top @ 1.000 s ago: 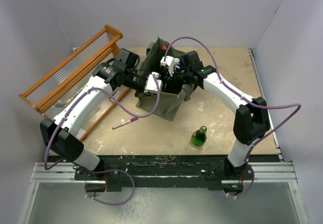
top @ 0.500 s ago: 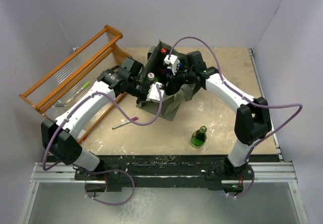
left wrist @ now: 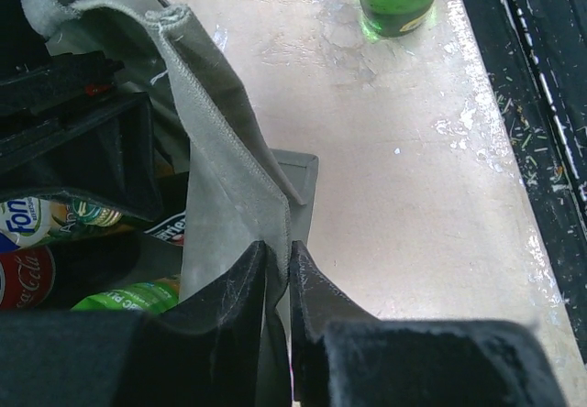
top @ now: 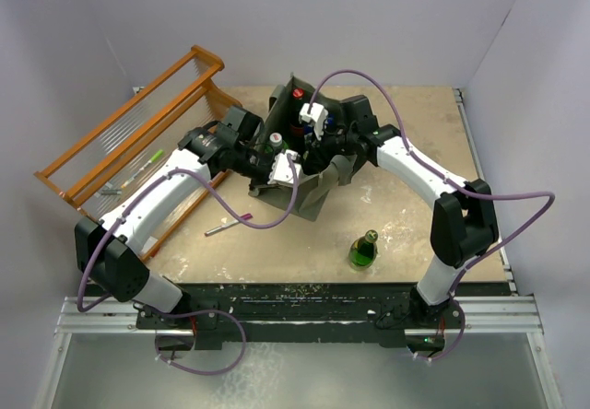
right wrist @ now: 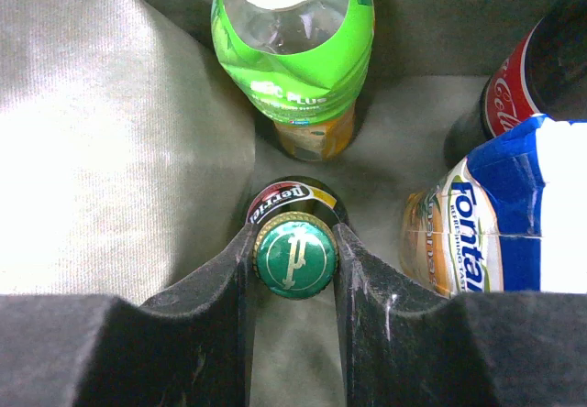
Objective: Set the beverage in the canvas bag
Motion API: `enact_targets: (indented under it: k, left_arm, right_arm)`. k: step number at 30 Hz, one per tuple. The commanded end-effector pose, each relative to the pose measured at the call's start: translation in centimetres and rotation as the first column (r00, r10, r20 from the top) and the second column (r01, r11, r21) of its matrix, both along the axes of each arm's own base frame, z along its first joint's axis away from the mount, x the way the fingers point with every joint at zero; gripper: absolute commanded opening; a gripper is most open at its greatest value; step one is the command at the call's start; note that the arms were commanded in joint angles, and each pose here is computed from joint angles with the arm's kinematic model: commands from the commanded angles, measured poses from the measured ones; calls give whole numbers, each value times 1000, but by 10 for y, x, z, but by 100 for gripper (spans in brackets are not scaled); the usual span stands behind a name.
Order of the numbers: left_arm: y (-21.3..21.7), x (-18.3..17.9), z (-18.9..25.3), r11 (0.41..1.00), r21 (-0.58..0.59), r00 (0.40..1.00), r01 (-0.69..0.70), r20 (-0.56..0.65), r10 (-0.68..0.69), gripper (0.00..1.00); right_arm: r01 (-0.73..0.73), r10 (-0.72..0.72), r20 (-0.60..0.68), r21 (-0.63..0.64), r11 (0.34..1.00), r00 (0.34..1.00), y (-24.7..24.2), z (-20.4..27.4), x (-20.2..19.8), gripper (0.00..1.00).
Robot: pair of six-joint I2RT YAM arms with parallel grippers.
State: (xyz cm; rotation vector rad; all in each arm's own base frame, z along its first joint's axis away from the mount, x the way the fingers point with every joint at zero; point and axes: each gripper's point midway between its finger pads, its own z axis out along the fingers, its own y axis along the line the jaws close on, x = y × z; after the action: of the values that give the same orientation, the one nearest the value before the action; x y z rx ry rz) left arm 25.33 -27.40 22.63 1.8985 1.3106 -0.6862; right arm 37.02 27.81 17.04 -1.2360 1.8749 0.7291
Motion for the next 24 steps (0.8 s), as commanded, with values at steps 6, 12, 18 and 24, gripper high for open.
enact_targets:
  k: [6,12,18,24]
  left_arm:
    - [5,1,4,999,26,998,-48,-30,48,21]
    - [5,2,5,998,28,998,-51,-26,52,22]
    - [4,4,8,998,20,998,-57,-21,57,23]
    - [2,7,11,998,14,998,-62,-13,62,23]
  right_arm:
    - [-10,7,123,17,1000,992,-6,36,15,30]
    - [-20,20,130,0,1000,991,-9,36,11,37]
    - [-22,22,119,-6,1000,993,-10,34,9,49]
    - [-27,27,121,-3,1000,992,-11,36,6,54]
